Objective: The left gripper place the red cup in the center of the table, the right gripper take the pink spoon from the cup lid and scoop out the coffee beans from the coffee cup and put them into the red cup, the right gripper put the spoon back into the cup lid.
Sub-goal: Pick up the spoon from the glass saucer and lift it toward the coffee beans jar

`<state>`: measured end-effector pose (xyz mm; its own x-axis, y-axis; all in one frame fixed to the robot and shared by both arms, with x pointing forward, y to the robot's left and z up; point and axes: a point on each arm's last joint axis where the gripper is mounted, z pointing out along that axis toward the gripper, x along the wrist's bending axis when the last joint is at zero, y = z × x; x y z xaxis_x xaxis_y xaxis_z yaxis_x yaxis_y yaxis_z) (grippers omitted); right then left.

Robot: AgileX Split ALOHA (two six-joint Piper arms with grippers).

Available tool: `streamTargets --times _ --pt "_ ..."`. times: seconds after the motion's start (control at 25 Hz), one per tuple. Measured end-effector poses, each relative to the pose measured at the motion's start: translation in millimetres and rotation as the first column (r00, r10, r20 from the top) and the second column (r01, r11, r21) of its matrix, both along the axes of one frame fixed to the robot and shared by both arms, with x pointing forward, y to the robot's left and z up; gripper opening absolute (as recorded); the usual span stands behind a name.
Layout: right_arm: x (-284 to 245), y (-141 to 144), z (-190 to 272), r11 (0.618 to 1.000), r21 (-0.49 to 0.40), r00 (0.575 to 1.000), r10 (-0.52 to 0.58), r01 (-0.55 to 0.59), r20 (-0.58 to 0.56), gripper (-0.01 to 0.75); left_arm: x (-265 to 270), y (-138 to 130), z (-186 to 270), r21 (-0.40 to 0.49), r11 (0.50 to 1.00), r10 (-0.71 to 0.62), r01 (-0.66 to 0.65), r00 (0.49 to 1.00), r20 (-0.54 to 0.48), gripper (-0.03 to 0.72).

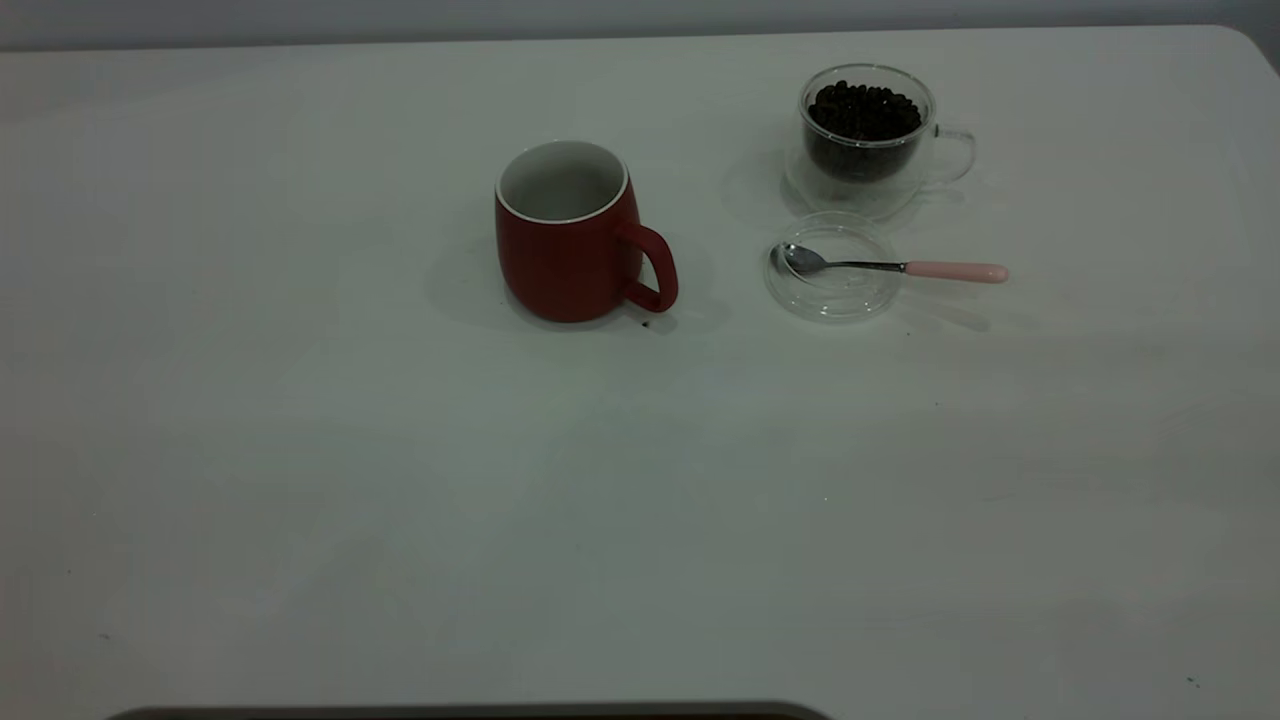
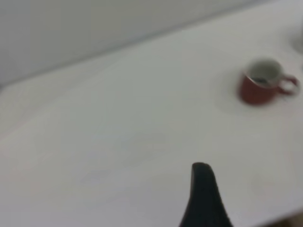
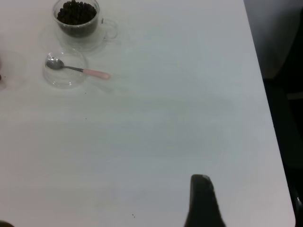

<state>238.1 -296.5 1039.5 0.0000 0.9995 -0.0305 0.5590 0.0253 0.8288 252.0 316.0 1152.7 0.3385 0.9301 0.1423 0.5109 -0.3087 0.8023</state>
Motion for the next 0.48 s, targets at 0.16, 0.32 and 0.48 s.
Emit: streamTargets --times 0.16,0.32,0.48 --pt "0 0 0 1.0 0.0 1.0 0.0 0.0 0.0 0.546 -14 -5 -47 -0.036 0.993 -0.116 0.113 0.991 -0.065 0.586" --pt "0 0 0 1.0 0.0 1.0 0.0 0.0 0.0 0.546 -23 -11 -84 -0.071 0.977 -0.205 0.199 0.974 -0.094 0.586" --pt "0 0 0 1.0 0.0 1.0 0.0 0.0 0.0 0.546 -25 -13 -105 -0.078 0.969 -0.243 0.236 0.965 -0.1 0.586"
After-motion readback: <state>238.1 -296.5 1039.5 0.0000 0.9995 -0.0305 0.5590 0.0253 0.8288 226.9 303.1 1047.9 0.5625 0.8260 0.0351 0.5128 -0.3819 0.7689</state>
